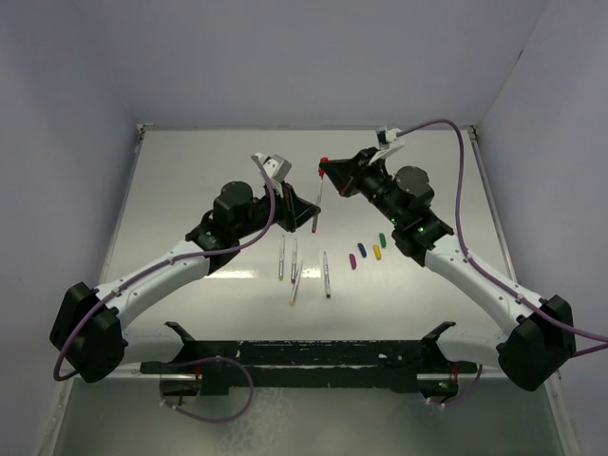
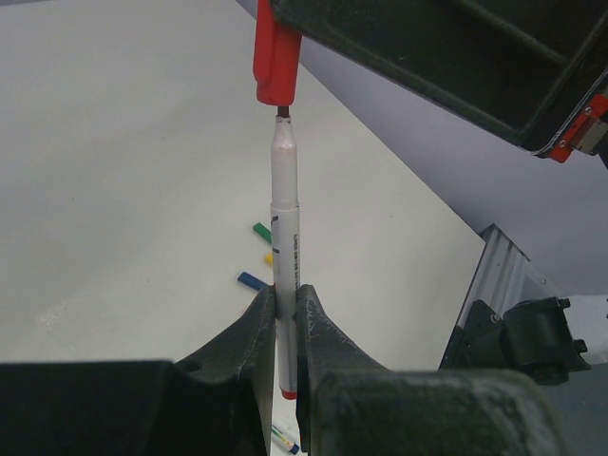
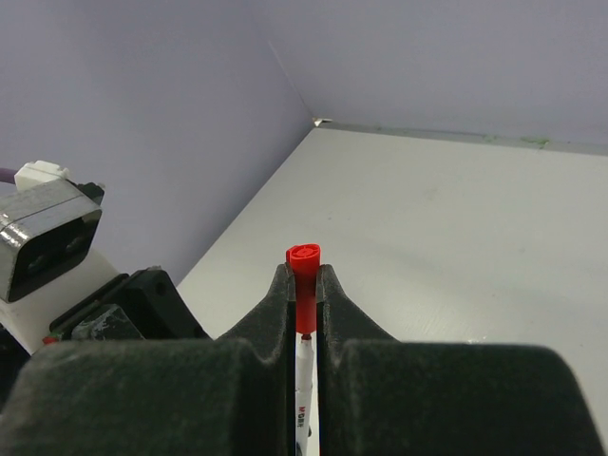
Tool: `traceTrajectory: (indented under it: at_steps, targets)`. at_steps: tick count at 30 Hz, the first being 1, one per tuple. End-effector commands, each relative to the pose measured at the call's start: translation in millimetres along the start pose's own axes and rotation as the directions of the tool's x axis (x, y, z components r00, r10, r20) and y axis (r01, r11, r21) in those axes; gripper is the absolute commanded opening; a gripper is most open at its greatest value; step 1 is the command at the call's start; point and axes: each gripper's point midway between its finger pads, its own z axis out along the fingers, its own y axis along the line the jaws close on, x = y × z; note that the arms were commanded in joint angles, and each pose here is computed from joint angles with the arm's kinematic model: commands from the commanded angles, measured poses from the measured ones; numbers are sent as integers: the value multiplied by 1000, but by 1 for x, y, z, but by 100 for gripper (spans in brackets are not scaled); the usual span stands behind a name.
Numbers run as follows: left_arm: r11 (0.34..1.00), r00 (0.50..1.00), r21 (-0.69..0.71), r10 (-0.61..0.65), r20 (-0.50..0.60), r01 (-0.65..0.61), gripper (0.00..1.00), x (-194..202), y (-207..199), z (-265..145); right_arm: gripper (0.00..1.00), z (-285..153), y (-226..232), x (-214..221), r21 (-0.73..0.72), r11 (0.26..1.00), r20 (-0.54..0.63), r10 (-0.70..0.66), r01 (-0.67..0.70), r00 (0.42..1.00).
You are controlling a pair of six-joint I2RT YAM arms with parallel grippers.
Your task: Insert the pens into the pen caps
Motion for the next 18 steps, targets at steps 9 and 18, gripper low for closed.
traceTrajectory:
  at_steps: [9, 18]
  targets:
    - [999, 993, 2, 51, 109, -51, 0, -39, -10, -2, 0, 1, 13, -8, -54, 999, 19, -2, 3, 1000]
    - [998, 987, 12, 66, 147, -69, 0, -49, -15, -4, 0, 5, 12, 20, -80, 996, -74, 19, -25, 997]
